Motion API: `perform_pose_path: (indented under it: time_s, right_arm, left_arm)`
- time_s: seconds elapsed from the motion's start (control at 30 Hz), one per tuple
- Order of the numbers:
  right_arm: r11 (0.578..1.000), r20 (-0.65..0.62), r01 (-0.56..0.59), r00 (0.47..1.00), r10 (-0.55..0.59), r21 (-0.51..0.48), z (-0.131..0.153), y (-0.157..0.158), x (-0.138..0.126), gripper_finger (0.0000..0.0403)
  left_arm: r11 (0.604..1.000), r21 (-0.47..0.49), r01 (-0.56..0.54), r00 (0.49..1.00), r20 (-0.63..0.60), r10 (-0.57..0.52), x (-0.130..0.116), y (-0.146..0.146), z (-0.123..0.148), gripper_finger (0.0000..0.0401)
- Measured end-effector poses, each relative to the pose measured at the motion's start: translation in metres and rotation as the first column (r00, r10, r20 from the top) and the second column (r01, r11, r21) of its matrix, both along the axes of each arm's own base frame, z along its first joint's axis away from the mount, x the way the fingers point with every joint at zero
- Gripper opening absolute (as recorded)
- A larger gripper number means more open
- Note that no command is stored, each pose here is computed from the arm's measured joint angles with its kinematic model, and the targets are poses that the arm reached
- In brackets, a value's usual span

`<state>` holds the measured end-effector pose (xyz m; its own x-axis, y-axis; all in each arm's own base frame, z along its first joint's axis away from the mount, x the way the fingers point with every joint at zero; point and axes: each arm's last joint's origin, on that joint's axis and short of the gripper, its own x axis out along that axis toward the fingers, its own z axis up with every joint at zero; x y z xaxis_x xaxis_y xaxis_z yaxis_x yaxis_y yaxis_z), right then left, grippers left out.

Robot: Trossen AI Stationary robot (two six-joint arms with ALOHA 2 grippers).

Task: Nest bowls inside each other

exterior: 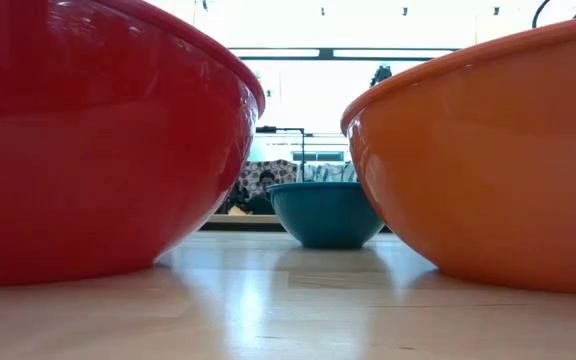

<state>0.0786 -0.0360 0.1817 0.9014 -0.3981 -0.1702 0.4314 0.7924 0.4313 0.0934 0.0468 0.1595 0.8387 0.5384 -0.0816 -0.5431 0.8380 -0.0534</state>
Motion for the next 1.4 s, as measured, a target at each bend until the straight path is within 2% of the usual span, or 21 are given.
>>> perform_pose_path:
  time_s: [0.13, 0.2, 0.33, 0.43, 0.6, 0.73, 0.87, 1.0, 1.17, 1.3, 1.4]
  right_arm:
    - [1.000, 0.000, 0.000, 1.000, 0.000, 0.000, 0.000, 0.000, 0.000, 0.0158]
    - [1.000, 0.000, 0.000, 1.000, 0.000, 0.000, 0.000, 0.000, 0.000, 0.0158]
    - [1.000, 0.000, 0.000, 1.000, 0.000, 0.000, 0.000, 0.000, 0.000, 0.0158]
    - [1.000, 0.000, 0.000, 1.000, 0.000, 0.000, 0.000, 0.000, 0.000, 0.0158]
    - [1.000, 0.000, 0.000, 1.000, 0.000, 0.000, 0.000, 0.000, 0.000, 0.0158]
    - [1.000, 0.025, 0.001, 1.000, 0.000, -0.012, 0.003, 0.000, 0.000, 0.0158]
    - [0.999, 0.158, 0.003, 0.988, 0.004, -0.046, 0.016, -0.001, 0.001, 0.0158]
    - [0.995, 0.338, 0.034, 0.941, -0.001, -0.090, 0.034, 0.000, 0.000, 0.0158]
    - [0.993, 0.561, 0.027, 0.827, 0.042, -0.114, 0.056, 0.003, -0.007, 0.0158]
    - [0.987, 0.689, -0.029, 0.713, 0.129, -0.155, 0.071, 0.008, -0.013, 0.0158]
    - [0.975, 0.715, -0.054, 0.671, 0.196, -0.216, 0.076, 0.011, -0.017, 0.0158]
  left_arm:
    - [1.000, -0.015, -0.002, 1.000, 0.019, 0.002, 0.000, 0.000, 0.001, 0.0194]
    - [0.999, -0.046, -0.005, 0.997, 0.077, 0.009, 0.000, 0.000, 0.004, 0.0194]
    - [1.000, 0.018, -0.023, 0.983, 0.185, 0.019, 0.000, 0.001, 0.016, 0.0194]
    - [1.000, -0.004, -0.015, 0.955, 0.297, 0.016, -0.001, 0.000, 0.024, 0.0194]
    - [1.000, -0.022, -0.002, 0.920, 0.392, 0.010, -0.003, -0.001, 0.032, 0.0194]
    - [0.991, -0.121, 0.062, 0.839, 0.544, 0.014, -0.005, -0.002, 0.040, 0.0194]
    - [0.976, -0.174, 0.131, 0.752, 0.659, 0.016, -0.008, -0.003, 0.047, 0.0194]
    - [0.967, -0.192, 0.164, 0.715, 0.699, 0.018, -0.009, -0.003, 0.050, 0.0194]
    - [0.943, -0.248, 0.223, 0.668, 0.743, 0.038, -0.009, -0.004, 0.051, 0.0194]
    - [0.890, -0.336, 0.310, 0.612, 0.787, 0.084, -0.009, -0.004, 0.051, 0.0194]
    - [0.836, -0.391, 0.386, 0.559, 0.820, 0.125, -0.009, -0.004, 0.051, 0.0194]
